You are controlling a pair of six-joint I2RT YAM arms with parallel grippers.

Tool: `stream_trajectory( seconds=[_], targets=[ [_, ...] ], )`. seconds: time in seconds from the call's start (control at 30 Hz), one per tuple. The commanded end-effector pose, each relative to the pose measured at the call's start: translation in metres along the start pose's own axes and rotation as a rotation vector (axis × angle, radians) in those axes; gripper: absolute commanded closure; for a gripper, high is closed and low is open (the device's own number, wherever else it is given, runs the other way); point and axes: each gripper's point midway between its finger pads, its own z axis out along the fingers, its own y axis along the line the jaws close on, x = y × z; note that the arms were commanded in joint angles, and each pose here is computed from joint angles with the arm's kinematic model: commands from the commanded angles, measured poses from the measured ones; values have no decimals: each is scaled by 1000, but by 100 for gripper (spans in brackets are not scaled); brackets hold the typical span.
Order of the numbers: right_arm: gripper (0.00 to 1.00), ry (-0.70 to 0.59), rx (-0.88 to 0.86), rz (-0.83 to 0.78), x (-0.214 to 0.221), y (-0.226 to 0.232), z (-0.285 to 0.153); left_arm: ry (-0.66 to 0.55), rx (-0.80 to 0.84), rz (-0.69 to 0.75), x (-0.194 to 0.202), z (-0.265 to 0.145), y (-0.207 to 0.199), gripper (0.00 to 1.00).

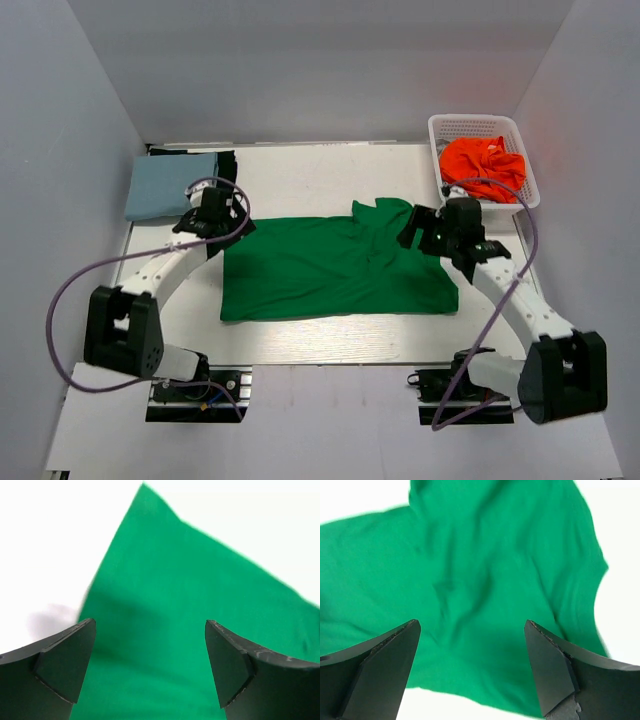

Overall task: Fold and stack the t-shirts
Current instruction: Fold the flattened tshirt in 1/3 of the way, then grap the side of the flattened tshirt furthest away from the robot with both arms

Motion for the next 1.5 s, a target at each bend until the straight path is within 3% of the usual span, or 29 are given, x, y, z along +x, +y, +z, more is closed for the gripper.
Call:
stream_trajectory(
  seconds=[0.0,0.1,0.33,0.5,0.63,0.8,0.9,0.93,1.03,1.27,1.47],
  targets=[
    [10,-107,-63,-88,-59,23,17,-111,-134,26,-39,16,7,0],
    [10,-18,27,-68,-79,17,51,-108,-190,52,-53,38,2,0],
    [10,-64,20,-88,-129,30,91,-55,-294,86,-63,94,-1,0],
    [10,-39,85,-158,-132,16,111,-54,-317,103,-67,117,0,0],
    [10,-41,129,-183,-132,6,122,-37,-301,104,-63,131,-1,13],
    [10,-23,187,-203,-136,-6,143,22,-251,123,-41,141,-1,41],
    [10,27,203,-231,-127,-10,159,62,-246,128,-24,143,6,67],
    [10,6,184,-242,-138,-2,161,62,-246,128,-24,143,6,81],
    [10,34,171,-241,-136,-3,184,72,-253,131,-19,141,10,100],
    [10,110,90,-320,-120,11,222,51,-247,136,-26,134,9,100],
    [24,155,163,-432,-94,9,232,45,-242,143,-29,131,8,100]
  ],
)
